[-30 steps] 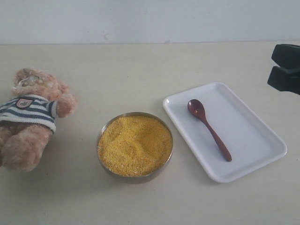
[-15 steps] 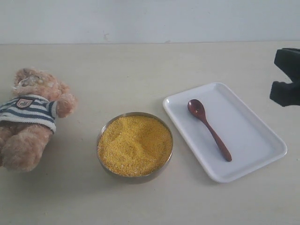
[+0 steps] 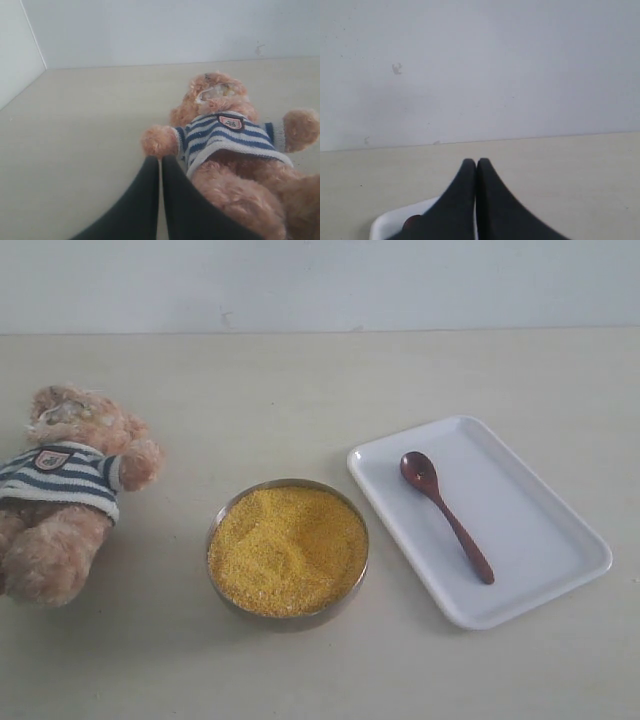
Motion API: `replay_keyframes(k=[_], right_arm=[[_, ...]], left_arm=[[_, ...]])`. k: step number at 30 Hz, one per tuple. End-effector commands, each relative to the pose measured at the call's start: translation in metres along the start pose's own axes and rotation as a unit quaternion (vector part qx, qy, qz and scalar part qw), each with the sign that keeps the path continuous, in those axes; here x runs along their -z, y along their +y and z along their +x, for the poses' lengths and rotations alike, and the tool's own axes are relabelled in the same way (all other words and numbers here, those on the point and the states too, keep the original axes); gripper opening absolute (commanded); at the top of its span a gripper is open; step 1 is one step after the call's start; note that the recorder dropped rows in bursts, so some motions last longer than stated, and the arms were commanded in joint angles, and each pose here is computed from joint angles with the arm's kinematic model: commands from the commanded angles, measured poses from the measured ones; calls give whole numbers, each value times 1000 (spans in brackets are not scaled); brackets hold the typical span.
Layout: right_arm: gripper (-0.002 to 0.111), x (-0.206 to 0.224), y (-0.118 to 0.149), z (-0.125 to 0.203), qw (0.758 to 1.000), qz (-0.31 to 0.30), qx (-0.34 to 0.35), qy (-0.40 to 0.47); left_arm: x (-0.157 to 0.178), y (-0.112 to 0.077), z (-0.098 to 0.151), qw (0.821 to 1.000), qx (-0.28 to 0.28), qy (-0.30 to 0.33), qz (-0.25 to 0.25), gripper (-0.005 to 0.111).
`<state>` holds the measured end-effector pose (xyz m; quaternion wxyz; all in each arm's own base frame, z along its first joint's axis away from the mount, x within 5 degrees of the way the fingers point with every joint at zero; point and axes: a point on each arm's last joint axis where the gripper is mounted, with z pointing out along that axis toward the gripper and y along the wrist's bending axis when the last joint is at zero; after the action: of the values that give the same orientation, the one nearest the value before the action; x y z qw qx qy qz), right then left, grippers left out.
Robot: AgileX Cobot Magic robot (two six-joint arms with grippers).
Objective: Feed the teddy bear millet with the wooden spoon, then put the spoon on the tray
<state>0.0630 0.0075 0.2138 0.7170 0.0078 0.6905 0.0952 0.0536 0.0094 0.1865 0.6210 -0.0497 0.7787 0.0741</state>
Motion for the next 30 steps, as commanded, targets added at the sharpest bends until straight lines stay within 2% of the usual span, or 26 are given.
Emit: replay_keyframes(k=[1,4,8,17,30], right_arm=[[0,7,-1,4,1000,6,11,1],[0,7,-1,11,999,4,16,38],[0,10,0,28,991,0,15,133],[0,11,-1,30,989,4,39,145],[0,11,-2,31,989,6,28,148]], left_arm=[[0,0,1,1000,0,-1,-2,4],[0,0,1,1000,0,-1,-2,4],[0,0,1,1000,0,-1,-2,4],[0,0,1,1000,0,-1,-2,4],[0,0,1,1000,0,-1,-2,4]])
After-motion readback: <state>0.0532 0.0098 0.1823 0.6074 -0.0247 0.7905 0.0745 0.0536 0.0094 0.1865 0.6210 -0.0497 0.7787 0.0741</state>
